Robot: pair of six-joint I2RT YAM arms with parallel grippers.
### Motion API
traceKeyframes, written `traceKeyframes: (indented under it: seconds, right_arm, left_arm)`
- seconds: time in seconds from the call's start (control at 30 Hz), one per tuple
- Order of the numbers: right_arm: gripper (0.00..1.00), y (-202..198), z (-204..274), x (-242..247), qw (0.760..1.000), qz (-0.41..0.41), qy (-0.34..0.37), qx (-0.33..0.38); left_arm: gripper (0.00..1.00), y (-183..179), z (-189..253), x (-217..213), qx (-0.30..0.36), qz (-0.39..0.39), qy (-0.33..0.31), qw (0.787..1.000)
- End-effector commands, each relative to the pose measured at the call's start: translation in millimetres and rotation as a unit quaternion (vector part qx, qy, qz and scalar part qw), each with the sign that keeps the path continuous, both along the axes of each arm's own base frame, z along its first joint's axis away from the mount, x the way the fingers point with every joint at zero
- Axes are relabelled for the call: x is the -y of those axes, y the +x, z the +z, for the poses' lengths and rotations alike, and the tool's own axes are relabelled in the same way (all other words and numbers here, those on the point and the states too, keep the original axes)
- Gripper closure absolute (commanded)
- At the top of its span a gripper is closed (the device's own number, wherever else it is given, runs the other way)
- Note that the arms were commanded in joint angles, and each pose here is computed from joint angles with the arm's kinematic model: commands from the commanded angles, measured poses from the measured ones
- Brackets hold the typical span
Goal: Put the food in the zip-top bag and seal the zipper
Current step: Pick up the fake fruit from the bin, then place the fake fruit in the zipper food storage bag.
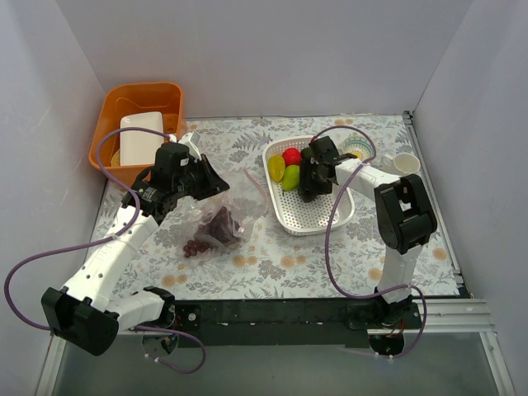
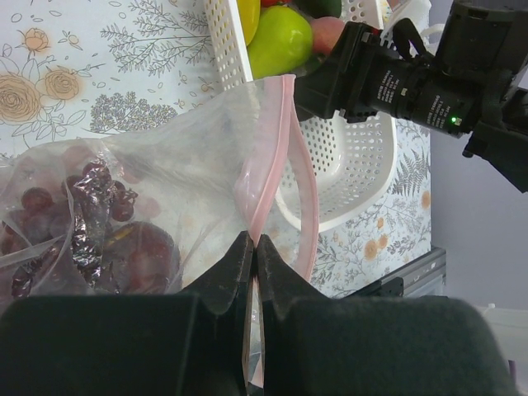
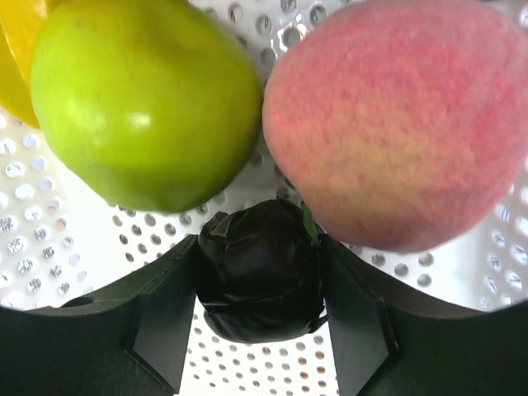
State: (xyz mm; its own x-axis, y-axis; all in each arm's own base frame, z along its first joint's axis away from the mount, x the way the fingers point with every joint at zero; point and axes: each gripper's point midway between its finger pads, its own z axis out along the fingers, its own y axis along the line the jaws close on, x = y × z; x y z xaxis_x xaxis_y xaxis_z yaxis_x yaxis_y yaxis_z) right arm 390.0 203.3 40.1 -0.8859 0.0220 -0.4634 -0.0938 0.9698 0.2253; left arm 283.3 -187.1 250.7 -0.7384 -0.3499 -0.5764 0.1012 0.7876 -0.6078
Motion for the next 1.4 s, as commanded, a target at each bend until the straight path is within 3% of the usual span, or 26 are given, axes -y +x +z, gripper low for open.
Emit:
traceKeyframes:
  seconds: [0.0, 0.27, 0.53, 0.87, 1.0, 1.1, 1.27, 1.37]
  right_arm:
    - [0.62, -7, 34, -2, 0.999, 0.007, 0.024, 0.026]
    - [0.60, -43, 122, -32, 0.985, 0.061, 0.121, 0.103]
    - [0.57, -85, 214, -103, 0.943, 0.158, 0.222, 0.190]
    - [0.56, -107, 208, -170, 0.925, 0.248, 0.225, 0.179]
    - [0.45, -110, 201, -182, 0.921, 0.279, 0.215, 0.164]
    - [0.14, -109, 202, -184, 0.919, 0.299, 0.200, 0.162]
    - [0.02, -93, 227, -164, 0.924, 0.264, 0.175, 0.215]
    - [0.02, -82, 243, -152, 0.926, 0.244, 0.165, 0.238]
  left_arm:
    - [1.00, -1, 18, -3, 0.026, 0.004, -0.010, 1.000]
    - [1.00, 0, 15, 0, 0.023, -0.001, -0.013, 1.000]
    - [1.00, 1, 15, 0, 0.023, -0.002, -0.013, 1.000]
    - [1.00, -1, 14, 0, 0.021, -0.003, -0.014, 1.000]
    - [1.00, -1, 16, 1, 0.021, -0.004, -0.016, 1.000]
    - [1.00, 0, 18, 2, 0.024, -0.005, -0.018, 1.000]
    - [1.00, 1, 17, 1, 0.023, -0.004, -0.014, 1.000]
    - [1.00, 1, 16, 2, 0.022, -0.006, -0.014, 1.000]
